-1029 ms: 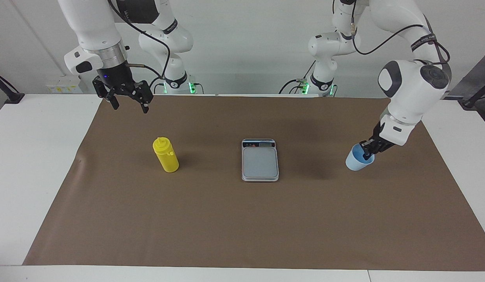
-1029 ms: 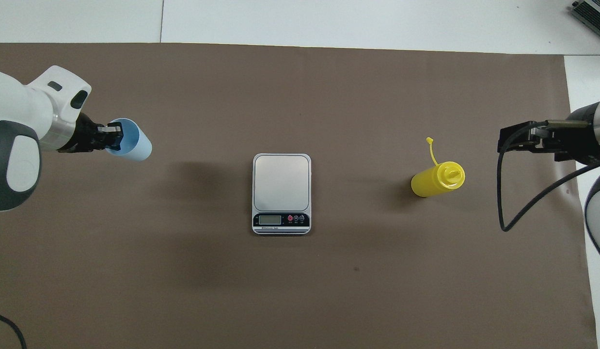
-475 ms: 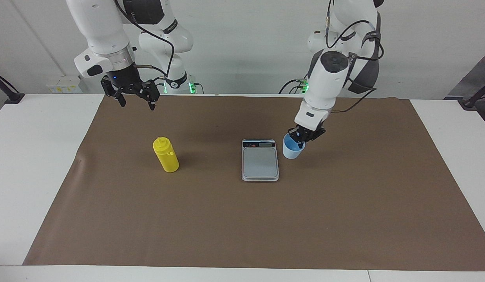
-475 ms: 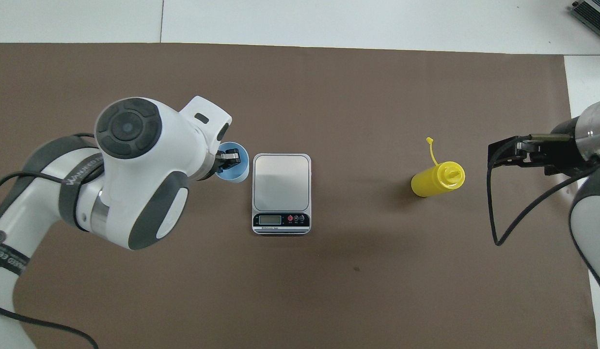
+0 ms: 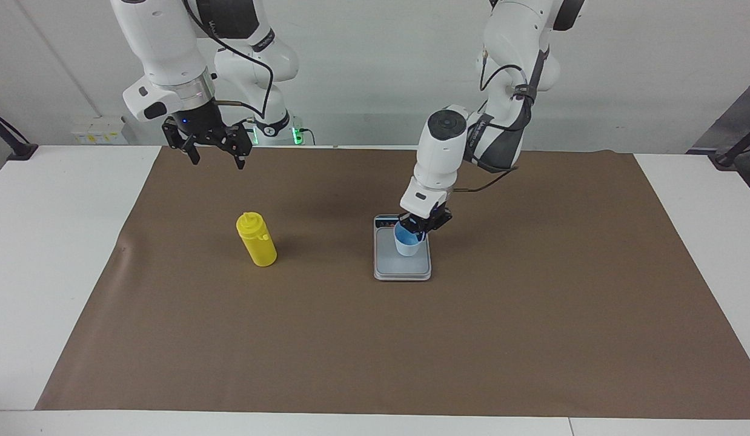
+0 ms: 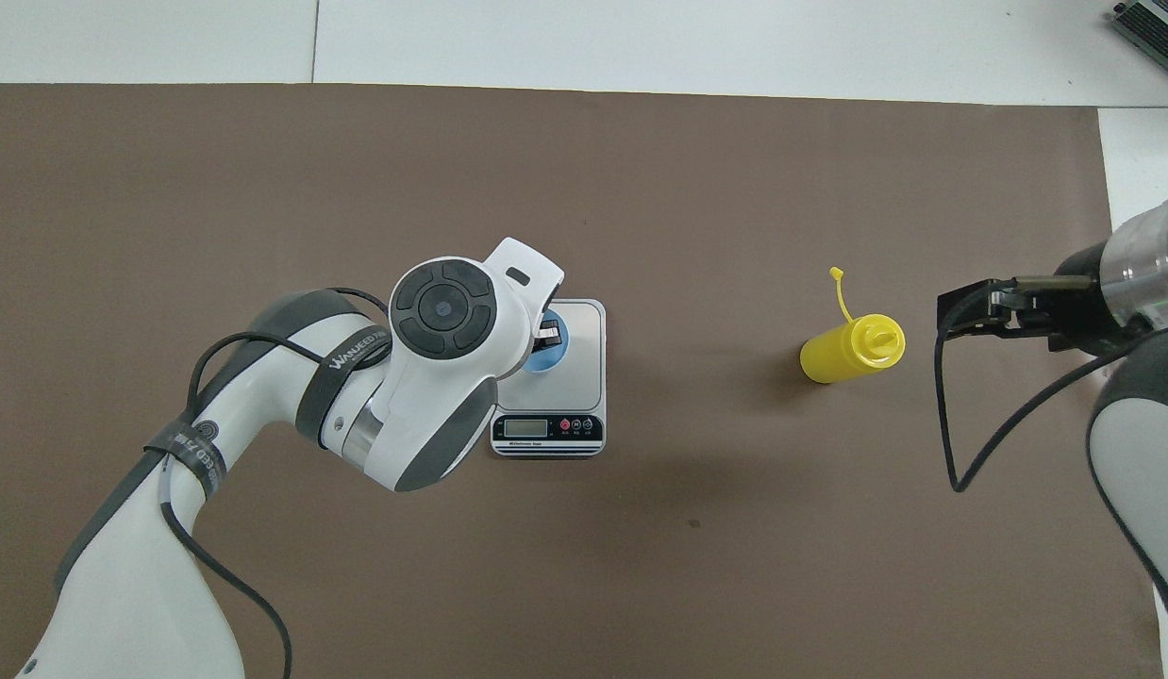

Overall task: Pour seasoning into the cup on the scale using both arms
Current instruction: 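Carry the blue cup with the left gripper onto the scale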

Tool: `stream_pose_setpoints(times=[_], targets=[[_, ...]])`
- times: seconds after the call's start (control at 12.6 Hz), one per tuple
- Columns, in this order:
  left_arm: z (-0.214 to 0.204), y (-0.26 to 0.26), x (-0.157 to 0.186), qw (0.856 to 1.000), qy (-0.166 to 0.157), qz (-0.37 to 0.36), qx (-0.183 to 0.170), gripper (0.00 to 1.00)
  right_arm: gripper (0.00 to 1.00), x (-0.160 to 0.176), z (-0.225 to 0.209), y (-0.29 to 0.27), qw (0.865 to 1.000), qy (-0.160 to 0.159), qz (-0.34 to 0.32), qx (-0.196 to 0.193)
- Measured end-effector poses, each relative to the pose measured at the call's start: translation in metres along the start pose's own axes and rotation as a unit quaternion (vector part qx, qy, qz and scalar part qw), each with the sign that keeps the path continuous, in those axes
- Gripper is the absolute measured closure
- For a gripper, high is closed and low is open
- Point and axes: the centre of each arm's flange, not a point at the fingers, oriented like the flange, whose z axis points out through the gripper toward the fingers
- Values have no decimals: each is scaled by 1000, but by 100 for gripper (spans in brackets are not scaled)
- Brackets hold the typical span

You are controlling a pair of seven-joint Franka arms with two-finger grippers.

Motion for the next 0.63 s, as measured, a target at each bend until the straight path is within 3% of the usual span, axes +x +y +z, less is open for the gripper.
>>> stream_pose_setpoints(times=[0.55,0.63], targets=[[4,5,1,1000,10,-8,-9,96,0,-1,2,0,1000,-2,-1,-1],[5,5,1,1000,10,-7,-7,93,0,-1,2,0,1000,-2,-1,-1]])
